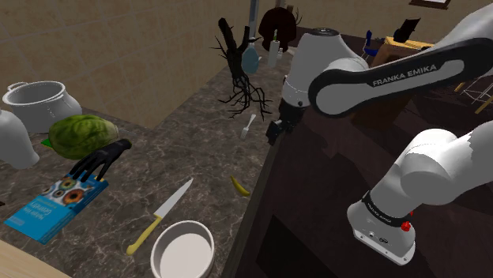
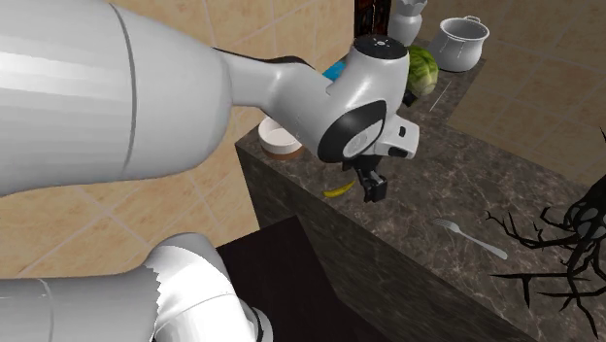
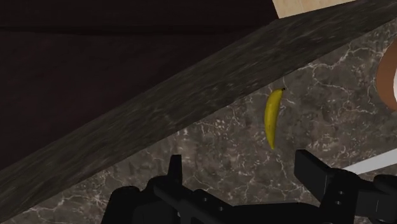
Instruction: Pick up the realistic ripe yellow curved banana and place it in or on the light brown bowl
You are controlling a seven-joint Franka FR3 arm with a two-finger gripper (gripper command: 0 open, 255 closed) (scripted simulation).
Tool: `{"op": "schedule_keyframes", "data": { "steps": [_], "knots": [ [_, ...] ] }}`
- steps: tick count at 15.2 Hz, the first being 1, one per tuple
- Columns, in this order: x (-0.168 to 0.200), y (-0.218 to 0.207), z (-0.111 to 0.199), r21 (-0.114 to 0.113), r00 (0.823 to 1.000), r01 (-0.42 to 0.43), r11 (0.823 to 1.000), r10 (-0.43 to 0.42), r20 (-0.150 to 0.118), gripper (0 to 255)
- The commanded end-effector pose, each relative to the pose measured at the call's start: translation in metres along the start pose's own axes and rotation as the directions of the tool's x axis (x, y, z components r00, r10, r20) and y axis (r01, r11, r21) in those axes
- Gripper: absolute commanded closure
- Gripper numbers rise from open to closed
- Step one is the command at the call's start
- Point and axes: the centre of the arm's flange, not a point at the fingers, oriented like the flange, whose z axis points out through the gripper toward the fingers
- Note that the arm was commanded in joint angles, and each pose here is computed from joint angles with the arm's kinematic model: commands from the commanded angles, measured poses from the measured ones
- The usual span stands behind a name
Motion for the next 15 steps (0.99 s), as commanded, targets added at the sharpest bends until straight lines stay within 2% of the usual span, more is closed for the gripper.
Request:
{"op": "schedule_keyframes", "data": {
  "steps": [1, 15],
  "knots": [
    [0.0, -0.01, 0.021, 0.003, 1.0, -0.004, 1.0, 0.004, -0.002, 0],
    [0.023, -0.102, 0.178, 0.019, 1.0, -0.025, 1.0, 0.025, -0.001, 0]
  ]
}}
